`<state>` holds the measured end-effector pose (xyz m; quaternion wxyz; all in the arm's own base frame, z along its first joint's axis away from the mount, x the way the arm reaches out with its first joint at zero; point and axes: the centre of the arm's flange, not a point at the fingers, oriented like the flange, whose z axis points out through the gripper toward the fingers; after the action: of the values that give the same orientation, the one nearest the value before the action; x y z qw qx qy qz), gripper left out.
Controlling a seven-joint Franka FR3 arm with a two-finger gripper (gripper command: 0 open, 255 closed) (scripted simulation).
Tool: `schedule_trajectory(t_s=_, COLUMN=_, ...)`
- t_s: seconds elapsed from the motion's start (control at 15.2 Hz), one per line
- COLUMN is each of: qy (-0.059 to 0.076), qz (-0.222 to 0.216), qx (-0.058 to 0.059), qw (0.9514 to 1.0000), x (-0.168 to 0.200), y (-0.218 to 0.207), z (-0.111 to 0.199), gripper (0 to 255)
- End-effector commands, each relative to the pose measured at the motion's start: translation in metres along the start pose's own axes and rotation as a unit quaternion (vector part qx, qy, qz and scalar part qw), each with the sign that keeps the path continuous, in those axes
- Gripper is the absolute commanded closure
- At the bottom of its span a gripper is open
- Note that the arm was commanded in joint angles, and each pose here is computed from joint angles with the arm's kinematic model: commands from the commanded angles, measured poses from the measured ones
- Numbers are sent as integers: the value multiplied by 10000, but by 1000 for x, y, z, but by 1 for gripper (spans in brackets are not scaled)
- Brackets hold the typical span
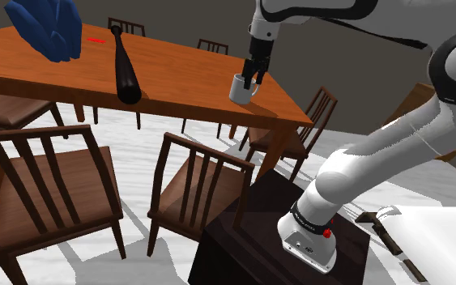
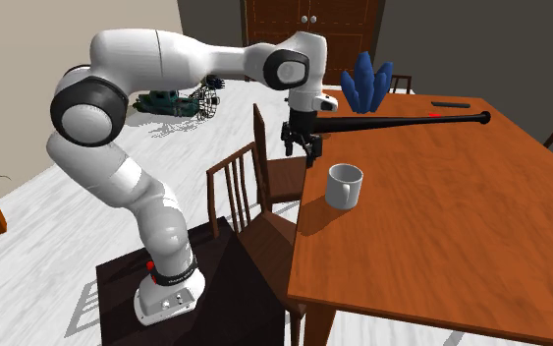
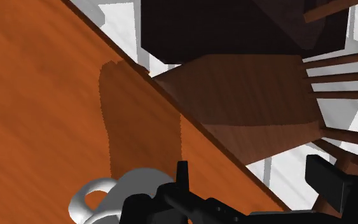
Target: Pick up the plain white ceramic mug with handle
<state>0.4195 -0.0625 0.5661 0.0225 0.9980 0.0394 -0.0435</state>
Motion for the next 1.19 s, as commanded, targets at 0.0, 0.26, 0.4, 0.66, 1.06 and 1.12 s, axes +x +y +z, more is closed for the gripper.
schedule_trajectory(t_s=0.0, qy=41, qz=5, qx=51, qw=10000, x=20, y=16, z=0, gripper=0)
schedule_trajectory(t_s=0.26, qy=121, qz=18, qx=159, qw=9998, x=62, y=48, z=1, gripper=0)
schedule_trajectory(t_s=0.4, qy=161, qz=24, qx=213, qw=9996, x=83, y=65, z=2, gripper=0)
schedule_trajectory(t_s=0.66, qy=173, qz=26, qx=229, qw=9996, x=90, y=69, z=18, gripper=0)
schedule_trajectory(t_s=1.06, qy=173, qz=26, qx=229, qw=9996, x=93, y=68, z=42, gripper=0)
schedule_trajectory(t_s=1.12, qy=173, qz=27, qx=230, qw=9996, x=92, y=67, z=42, gripper=255)
